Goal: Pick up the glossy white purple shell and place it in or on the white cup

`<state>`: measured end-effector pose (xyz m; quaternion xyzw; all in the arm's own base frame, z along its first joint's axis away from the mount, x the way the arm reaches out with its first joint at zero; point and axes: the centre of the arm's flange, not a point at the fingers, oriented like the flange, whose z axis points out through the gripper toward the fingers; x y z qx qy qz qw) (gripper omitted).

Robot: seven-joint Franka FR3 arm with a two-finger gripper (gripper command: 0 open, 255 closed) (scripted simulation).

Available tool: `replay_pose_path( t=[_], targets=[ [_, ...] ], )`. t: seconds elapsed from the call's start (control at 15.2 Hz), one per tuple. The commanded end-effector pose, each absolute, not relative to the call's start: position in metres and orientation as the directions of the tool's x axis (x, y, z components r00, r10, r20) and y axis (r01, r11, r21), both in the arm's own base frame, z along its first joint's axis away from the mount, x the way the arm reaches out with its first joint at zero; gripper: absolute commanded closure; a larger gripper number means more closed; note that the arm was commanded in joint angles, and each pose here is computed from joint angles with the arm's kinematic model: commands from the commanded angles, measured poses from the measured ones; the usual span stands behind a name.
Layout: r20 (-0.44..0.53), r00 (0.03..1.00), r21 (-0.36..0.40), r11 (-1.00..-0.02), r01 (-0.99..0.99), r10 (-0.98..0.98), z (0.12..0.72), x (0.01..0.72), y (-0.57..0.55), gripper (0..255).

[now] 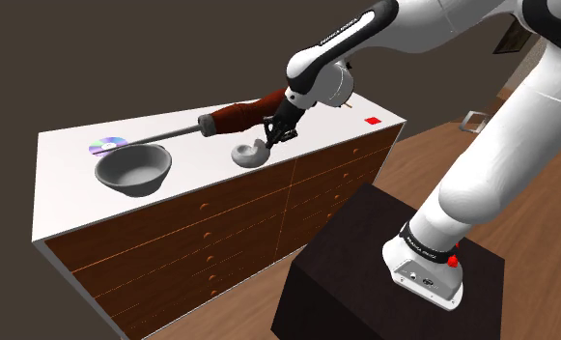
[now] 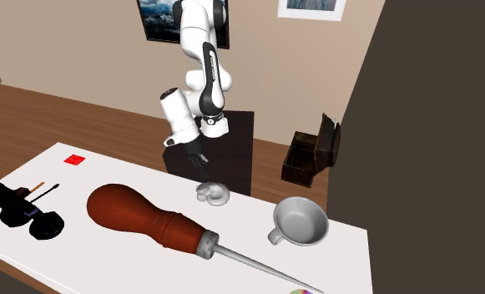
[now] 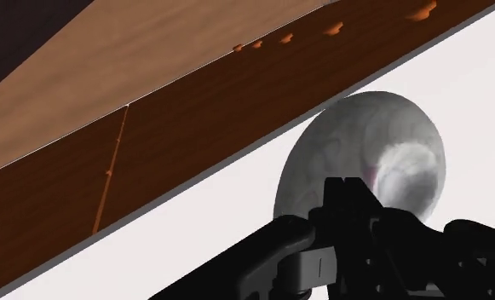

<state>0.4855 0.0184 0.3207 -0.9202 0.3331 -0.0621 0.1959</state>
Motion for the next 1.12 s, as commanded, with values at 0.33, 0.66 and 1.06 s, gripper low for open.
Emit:
replay_pose_path(
  t=[0.33,0.66,1.06],
  targets=[
    [-0.114,0.702,-0.495,-0.573,-0.654,-0.703,0.303,0.519,-0.031,0],
    [-0.114,0.702,-0.495,-0.573,-0.654,-0.703,0.28,0.526,-0.02,0],
    [-0.114,0.702,-0.495,-0.573,-0.654,-0.703,0.269,0.53,-0.014,0]
  ],
)
